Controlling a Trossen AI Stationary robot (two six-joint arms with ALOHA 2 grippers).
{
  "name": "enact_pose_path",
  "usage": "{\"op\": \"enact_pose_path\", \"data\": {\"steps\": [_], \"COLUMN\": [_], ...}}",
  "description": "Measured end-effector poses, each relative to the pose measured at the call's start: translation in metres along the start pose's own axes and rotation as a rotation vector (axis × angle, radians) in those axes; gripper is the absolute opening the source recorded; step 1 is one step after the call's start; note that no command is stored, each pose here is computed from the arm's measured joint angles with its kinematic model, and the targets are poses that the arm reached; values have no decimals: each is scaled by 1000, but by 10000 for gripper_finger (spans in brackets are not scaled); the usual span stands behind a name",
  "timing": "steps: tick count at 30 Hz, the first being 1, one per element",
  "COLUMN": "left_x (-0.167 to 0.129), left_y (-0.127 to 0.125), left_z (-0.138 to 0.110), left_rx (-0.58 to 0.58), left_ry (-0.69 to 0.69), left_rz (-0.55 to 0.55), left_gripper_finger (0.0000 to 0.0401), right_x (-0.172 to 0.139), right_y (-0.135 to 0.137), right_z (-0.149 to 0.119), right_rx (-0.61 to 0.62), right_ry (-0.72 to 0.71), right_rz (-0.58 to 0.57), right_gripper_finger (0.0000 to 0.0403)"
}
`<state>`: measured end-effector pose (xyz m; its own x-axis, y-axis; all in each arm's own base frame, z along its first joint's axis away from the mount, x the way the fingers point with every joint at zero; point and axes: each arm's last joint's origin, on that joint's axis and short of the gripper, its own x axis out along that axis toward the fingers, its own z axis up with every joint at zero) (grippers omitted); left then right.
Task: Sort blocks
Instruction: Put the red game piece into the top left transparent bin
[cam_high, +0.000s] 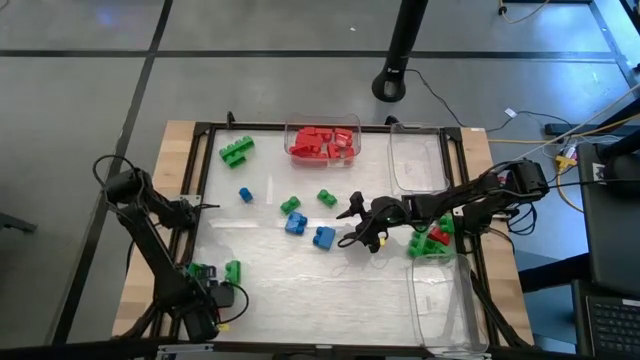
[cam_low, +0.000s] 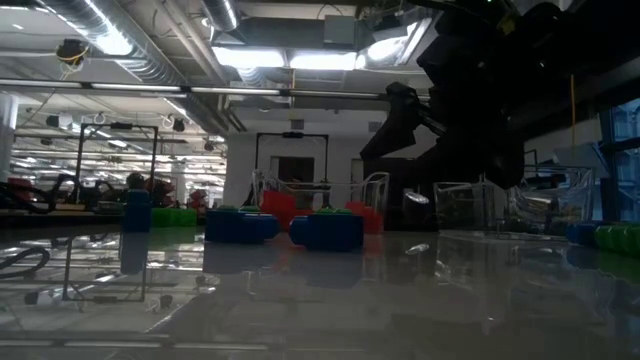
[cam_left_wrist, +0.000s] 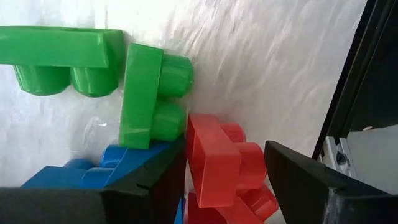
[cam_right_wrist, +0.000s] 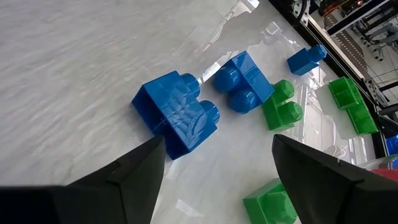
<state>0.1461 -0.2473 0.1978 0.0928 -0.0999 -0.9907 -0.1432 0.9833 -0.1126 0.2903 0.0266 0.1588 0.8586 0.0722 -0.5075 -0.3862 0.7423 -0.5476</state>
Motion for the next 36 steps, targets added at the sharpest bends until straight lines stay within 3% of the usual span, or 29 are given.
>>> {"op": "enact_pose_path", "data": {"steps": [12,17,27,36], "left_x": [0,0,1,0], "left_y": [-1,0,0,3], "left_z": [-2,-1,-1,-2], "left_rx": [-2,68,51,45], "left_ry": [-3,-26,-30,-17], "left_rz": [1,18,22,51], "left_gripper_finger": [205,205,207,281], "right_x": [0,0,0,0], "right_y": [0,0,0,0], "right_z": [0,0,0,0], "right_rx": [0,0,0,0], "right_ry": [0,0,0,0], "right_rz": [0,0,0,0], "right_gripper_finger": [293,293,293,293]}}
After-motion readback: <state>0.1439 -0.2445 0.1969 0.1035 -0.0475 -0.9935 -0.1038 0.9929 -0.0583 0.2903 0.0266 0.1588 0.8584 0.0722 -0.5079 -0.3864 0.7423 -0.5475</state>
